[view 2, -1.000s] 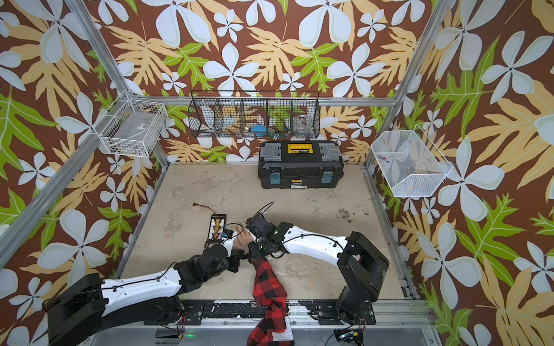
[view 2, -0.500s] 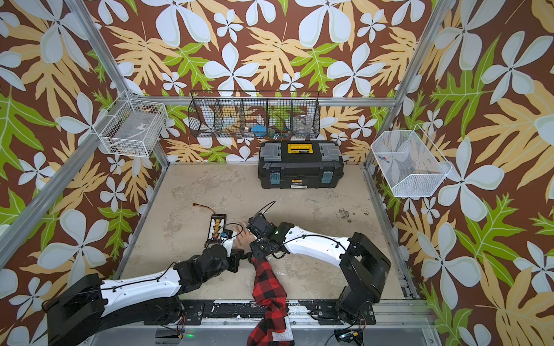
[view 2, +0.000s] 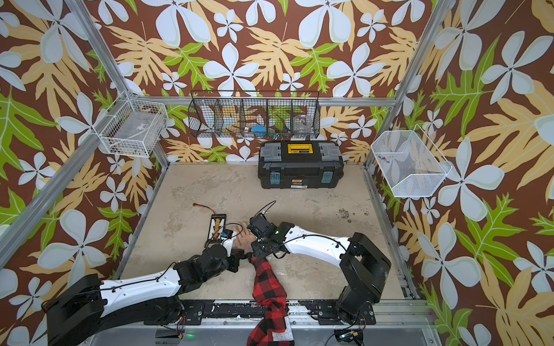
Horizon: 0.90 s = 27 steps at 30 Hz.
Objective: Take off the watch
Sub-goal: Untie the watch from the hand.
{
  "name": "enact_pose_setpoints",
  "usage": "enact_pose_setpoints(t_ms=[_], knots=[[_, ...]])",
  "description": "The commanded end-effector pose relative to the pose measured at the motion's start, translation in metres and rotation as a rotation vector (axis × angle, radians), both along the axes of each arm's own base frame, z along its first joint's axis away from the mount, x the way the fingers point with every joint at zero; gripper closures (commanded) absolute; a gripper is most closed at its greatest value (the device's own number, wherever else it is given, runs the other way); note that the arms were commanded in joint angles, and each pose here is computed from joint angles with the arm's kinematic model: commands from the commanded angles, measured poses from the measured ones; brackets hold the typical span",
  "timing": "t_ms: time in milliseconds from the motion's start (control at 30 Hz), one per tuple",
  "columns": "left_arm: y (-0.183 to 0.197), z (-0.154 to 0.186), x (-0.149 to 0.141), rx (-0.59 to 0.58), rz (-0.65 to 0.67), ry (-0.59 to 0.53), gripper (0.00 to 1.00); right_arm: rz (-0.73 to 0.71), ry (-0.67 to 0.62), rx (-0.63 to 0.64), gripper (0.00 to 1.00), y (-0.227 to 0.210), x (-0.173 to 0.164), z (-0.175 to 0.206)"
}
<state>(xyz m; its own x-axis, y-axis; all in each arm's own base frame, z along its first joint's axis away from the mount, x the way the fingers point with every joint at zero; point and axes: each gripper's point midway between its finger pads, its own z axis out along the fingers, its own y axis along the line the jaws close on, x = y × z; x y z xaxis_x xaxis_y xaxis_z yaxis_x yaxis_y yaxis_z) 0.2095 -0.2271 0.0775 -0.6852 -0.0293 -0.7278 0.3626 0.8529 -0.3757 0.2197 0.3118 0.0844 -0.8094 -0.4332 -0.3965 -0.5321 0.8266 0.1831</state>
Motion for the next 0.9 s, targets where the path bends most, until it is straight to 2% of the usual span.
enact_pose_setpoints(t_ms=[0,100,167,367,433,500,700,800,867], knots=[[-0.007,0.017,0.004,-0.021,-0.011,-0.023,0.91,-0.012,-0.03,0.008,0.69,-0.004,0.005,0.012],[-0.015,0.036,0.009,-0.037,-0.018,-0.043,0.72,-0.029,-0.031,0.027,0.68,-0.01,0.008,0.017],[-0.02,0.051,0.013,-0.053,-0.025,-0.058,0.63,-0.045,-0.033,0.036,0.68,-0.017,0.01,0.021],[-0.02,0.093,0.02,-0.097,0.002,-0.123,0.47,-0.072,-0.069,0.076,0.67,-0.029,0.016,0.044],[-0.013,0.1,0.021,-0.097,0.029,-0.138,0.45,-0.062,-0.068,0.103,0.65,-0.025,0.013,0.054],[-0.005,0.102,0.022,-0.098,0.055,-0.144,0.43,-0.047,-0.076,0.138,0.59,-0.019,0.01,0.066],[0.013,0.08,0.015,-0.133,0.078,-0.072,0.45,0.068,-0.015,0.279,0.38,0.019,-0.012,0.087],[0.014,0.067,0.01,-0.153,0.075,-0.031,0.47,0.103,0.033,0.294,0.34,0.032,-0.02,0.078],[0.014,0.057,0.005,-0.169,0.067,-0.005,0.48,0.096,0.063,0.261,0.34,0.033,-0.02,0.061]])
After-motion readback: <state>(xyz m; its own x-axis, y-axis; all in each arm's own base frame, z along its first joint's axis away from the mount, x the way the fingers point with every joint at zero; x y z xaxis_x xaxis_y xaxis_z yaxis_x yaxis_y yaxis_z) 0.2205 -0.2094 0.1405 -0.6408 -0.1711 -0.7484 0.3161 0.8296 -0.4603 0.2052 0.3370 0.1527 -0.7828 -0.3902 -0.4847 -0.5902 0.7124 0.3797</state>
